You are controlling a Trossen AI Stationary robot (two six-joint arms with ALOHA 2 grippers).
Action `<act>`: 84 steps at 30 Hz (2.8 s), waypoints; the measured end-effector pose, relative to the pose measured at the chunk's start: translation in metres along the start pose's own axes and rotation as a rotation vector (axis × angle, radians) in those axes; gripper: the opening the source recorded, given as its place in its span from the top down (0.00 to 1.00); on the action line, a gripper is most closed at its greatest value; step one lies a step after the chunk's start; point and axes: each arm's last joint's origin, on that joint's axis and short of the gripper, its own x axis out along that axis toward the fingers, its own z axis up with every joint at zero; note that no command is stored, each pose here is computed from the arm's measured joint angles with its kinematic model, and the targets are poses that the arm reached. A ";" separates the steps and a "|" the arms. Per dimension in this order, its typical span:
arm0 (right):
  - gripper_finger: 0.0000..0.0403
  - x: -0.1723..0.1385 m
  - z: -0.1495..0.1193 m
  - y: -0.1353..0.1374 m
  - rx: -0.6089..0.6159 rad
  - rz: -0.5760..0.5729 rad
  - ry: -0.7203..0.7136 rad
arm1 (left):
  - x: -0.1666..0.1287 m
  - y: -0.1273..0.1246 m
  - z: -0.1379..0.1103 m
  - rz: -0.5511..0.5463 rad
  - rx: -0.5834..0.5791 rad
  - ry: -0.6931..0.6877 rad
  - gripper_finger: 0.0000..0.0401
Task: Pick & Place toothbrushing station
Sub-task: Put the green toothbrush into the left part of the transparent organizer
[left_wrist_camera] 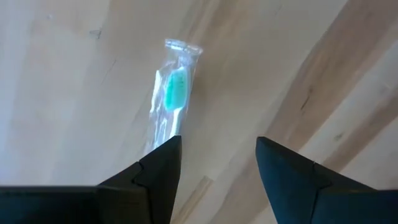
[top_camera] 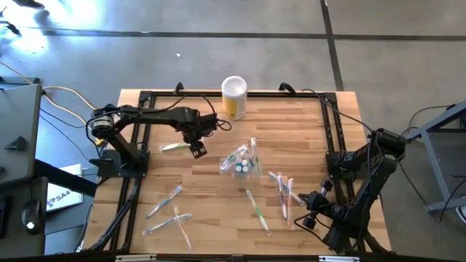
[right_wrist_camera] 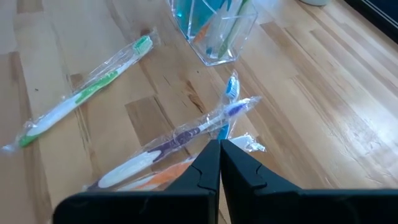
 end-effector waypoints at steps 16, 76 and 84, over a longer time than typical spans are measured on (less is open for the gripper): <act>0.99 0.004 0.004 0.000 0.008 -0.013 -0.002 | 0.043 0.006 -0.014 0.123 -0.015 -0.089 0.51; 0.99 0.004 0.004 0.004 -0.017 0.017 -0.020 | -0.167 -0.228 -0.085 0.025 0.511 -1.046 1.00; 0.99 0.004 0.006 0.006 -0.100 0.025 -0.051 | -0.132 -0.170 -0.040 -0.117 0.431 -1.023 1.00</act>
